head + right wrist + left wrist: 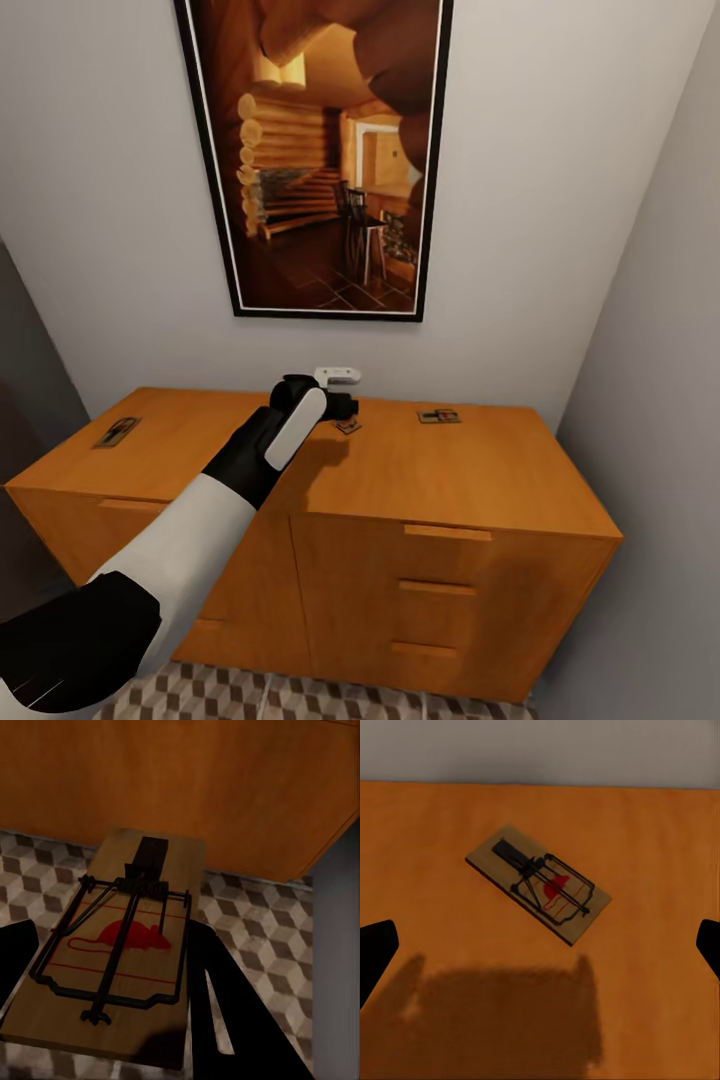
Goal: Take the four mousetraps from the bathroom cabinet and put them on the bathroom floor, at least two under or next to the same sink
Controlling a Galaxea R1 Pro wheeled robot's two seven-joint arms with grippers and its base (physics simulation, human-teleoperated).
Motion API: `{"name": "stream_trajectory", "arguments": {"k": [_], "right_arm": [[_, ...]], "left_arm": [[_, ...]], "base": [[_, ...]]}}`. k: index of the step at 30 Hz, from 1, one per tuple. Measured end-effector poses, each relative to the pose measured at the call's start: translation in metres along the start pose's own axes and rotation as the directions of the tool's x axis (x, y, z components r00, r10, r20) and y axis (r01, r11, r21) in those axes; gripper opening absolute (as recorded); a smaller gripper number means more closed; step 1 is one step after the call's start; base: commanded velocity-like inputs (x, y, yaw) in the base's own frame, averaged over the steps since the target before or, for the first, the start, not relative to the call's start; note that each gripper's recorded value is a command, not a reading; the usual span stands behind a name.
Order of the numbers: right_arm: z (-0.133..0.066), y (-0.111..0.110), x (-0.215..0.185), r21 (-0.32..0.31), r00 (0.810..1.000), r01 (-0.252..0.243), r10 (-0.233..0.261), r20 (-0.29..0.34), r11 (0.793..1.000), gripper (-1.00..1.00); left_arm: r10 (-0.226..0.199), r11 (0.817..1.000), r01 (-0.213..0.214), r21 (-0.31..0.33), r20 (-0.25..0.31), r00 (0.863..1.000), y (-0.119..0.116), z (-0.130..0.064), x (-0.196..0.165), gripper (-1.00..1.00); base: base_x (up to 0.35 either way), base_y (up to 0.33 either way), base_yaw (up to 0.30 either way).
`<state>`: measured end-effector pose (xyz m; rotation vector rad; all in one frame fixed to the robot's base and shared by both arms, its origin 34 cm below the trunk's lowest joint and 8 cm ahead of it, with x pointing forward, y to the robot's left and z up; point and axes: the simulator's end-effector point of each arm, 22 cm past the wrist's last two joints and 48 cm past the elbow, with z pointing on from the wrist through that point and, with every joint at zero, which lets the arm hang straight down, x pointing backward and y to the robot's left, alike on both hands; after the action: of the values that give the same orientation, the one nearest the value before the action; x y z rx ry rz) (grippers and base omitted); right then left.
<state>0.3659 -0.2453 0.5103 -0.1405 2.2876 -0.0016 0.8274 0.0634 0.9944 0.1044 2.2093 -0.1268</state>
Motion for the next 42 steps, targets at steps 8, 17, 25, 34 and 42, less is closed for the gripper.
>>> {"name": "stream_trajectory", "arguments": {"k": [8,17,25,34,42], "right_arm": [[0.0,0.0,0.0,0.0,1.0,0.0,0.0,0.0,1.0,-1.0],[0.0,0.0,0.0,0.0,1.0,0.0,0.0,-0.001,1.0,-1.0],[0.0,0.0,0.001,0.0,1.0,0.0,0.0,-0.002,1.0,-1.0],[0.0,0.001,0.001,-0.001,1.0,0.0,0.0,-0.002,1.0,-1.0],[0.0,0.0,0.001,-0.001,1.0,0.0,0.0,-0.002,1.0,-1.0]], "left_arm": [[0.002,1.0,-0.002,-0.002,-0.007,1.0,0.0,0.002,0.003,1.0],[0.016,1.0,-0.017,-0.013,-0.038,0.999,0.002,0.009,0.016,1.0],[0.016,1.0,-0.015,0.018,-0.079,0.997,-0.003,0.018,0.033,1.0],[0.016,0.999,-0.012,0.044,-0.091,0.996,-0.008,0.02,0.038,1.0],[0.016,0.999,-0.012,0.046,-0.091,0.996,-0.009,0.02,0.038,1.0]], "base": [[0.045,-0.031,0.0],[0.002,-0.001,0.0],[0.0,0.0,0.0],[0.0,0.0,0.0],[0.015,0.0,0.0]]}}
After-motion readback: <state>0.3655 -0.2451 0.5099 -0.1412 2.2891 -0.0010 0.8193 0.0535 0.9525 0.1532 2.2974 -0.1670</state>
